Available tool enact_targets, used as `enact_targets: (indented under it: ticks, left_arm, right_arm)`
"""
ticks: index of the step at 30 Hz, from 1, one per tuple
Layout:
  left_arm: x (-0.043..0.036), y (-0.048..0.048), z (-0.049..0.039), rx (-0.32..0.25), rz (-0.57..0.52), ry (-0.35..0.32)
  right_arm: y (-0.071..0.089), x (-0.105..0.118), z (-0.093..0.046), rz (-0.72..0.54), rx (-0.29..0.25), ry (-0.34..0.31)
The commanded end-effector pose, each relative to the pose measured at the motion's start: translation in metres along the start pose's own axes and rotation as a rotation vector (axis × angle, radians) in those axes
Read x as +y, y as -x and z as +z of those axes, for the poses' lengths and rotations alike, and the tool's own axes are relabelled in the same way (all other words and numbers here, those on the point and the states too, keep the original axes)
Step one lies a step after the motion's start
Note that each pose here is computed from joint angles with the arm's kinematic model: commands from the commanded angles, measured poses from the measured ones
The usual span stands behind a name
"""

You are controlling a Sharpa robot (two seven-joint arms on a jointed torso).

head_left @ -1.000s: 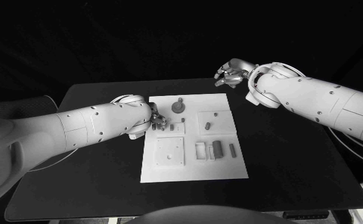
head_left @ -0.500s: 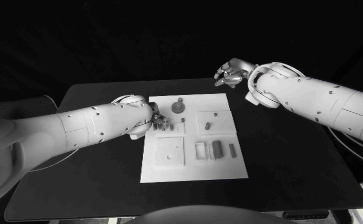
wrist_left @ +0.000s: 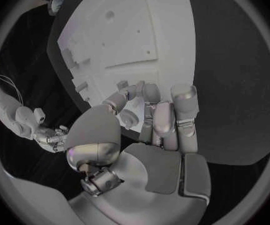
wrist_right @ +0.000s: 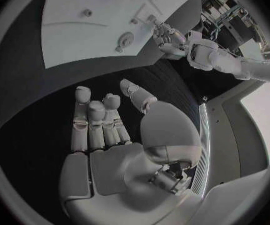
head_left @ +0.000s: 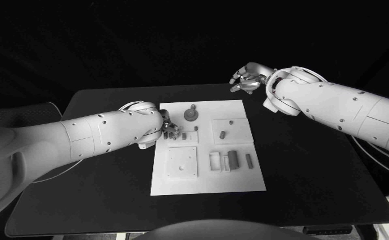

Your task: Assemble the parts on the task board

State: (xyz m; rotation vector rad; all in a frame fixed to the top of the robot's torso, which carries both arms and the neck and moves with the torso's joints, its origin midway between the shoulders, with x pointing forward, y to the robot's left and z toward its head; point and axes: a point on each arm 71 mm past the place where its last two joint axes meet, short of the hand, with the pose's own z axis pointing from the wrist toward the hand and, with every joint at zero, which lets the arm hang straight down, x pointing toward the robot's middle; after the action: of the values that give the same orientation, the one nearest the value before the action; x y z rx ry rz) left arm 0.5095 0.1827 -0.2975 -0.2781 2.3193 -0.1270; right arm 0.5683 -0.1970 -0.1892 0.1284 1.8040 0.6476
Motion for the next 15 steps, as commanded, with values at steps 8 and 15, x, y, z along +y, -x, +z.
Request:
enact_targets:
  ticks: [8, 15]
  left_arm:
    - [-0.0026, -0.0018, -0.0004, 0.016, 0.022, -0.012]
    - [-0.0038, -0.0022, -0.0003, 0.019, 0.025, -0.014]
  right_arm:
    - [-0.0012, 0.0008, 0.0000, -0.007, 0.013, 0.005]
    - [-0.0014, 0.0010, 0.0002, -0.007, 0.013, 0.006]
